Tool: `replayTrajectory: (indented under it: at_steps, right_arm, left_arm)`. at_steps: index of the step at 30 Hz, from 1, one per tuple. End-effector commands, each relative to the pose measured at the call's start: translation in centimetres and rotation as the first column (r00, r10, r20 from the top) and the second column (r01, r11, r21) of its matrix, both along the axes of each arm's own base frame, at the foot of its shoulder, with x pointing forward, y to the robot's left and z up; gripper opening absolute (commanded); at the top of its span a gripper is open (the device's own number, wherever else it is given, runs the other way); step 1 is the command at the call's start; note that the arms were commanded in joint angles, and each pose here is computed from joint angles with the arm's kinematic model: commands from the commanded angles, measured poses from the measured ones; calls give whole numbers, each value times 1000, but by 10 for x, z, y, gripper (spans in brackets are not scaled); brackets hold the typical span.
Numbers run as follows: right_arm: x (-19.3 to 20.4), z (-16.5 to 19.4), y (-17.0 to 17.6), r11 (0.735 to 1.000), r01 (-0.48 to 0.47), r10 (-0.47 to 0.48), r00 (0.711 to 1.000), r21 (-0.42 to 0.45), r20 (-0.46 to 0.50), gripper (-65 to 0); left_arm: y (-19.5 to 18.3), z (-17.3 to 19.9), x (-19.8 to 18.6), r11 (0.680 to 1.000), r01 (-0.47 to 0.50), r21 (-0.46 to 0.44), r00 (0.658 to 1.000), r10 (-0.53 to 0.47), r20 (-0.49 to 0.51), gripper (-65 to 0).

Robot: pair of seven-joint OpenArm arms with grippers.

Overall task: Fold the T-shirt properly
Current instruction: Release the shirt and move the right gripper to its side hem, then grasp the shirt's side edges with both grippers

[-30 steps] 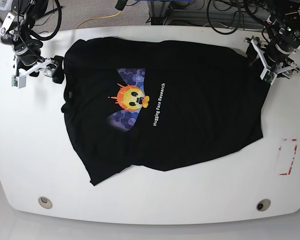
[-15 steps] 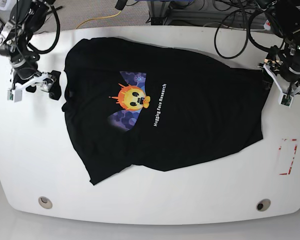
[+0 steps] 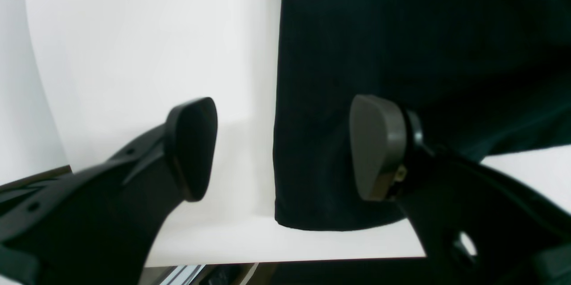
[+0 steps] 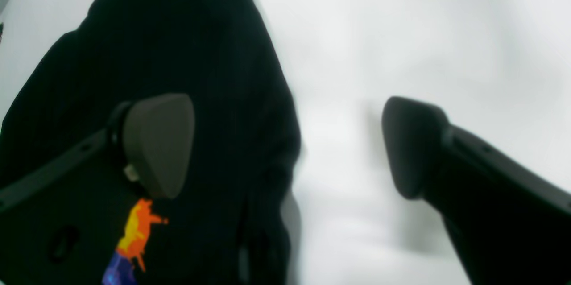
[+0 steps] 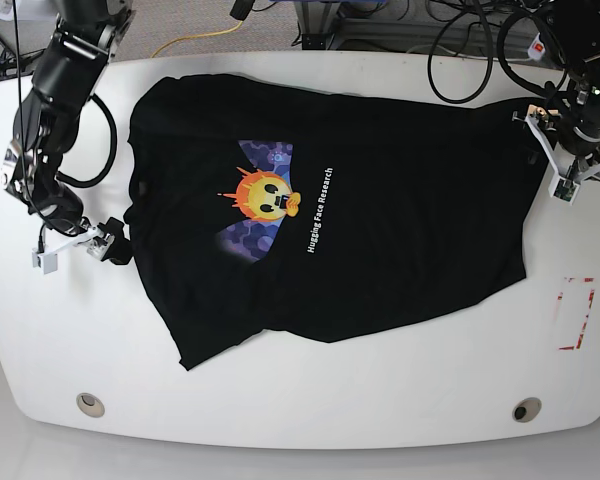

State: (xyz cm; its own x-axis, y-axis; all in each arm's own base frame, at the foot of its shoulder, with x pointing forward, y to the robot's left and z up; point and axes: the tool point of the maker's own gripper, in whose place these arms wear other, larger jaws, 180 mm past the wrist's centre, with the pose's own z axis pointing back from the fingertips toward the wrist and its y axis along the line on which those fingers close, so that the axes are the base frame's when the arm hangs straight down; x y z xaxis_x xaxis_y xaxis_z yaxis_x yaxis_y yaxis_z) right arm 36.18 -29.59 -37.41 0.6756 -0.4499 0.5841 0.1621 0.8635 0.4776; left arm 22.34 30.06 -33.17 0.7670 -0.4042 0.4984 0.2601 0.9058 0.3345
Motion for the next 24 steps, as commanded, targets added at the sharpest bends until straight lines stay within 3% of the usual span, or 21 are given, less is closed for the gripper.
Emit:
replayTrajectory:
  at_steps: [1, 8, 19, 24]
  right_arm:
    - [22, 17, -11, 1000, 17, -16, 998, -4, 59, -3]
    - [55, -1, 1, 1000, 7, -7, 999, 21, 35, -81]
    - [70, -17, 15, 999, -6, 5, 1000, 45, 25, -87]
    - [71, -25, 40, 996, -32, 30, 999, 80, 21, -87]
  left_arm:
    - [9, 11, 1, 1000, -10, 26, 1000, 9, 29, -229]
    - [11, 10, -1, 1000, -20, 24, 999, 19, 25, -229]
    - [13, 9, -2, 999, -28, 24, 999, 28, 25, -229]
    - [13, 9, -2, 999, -28, 25, 999, 27, 25, -229]
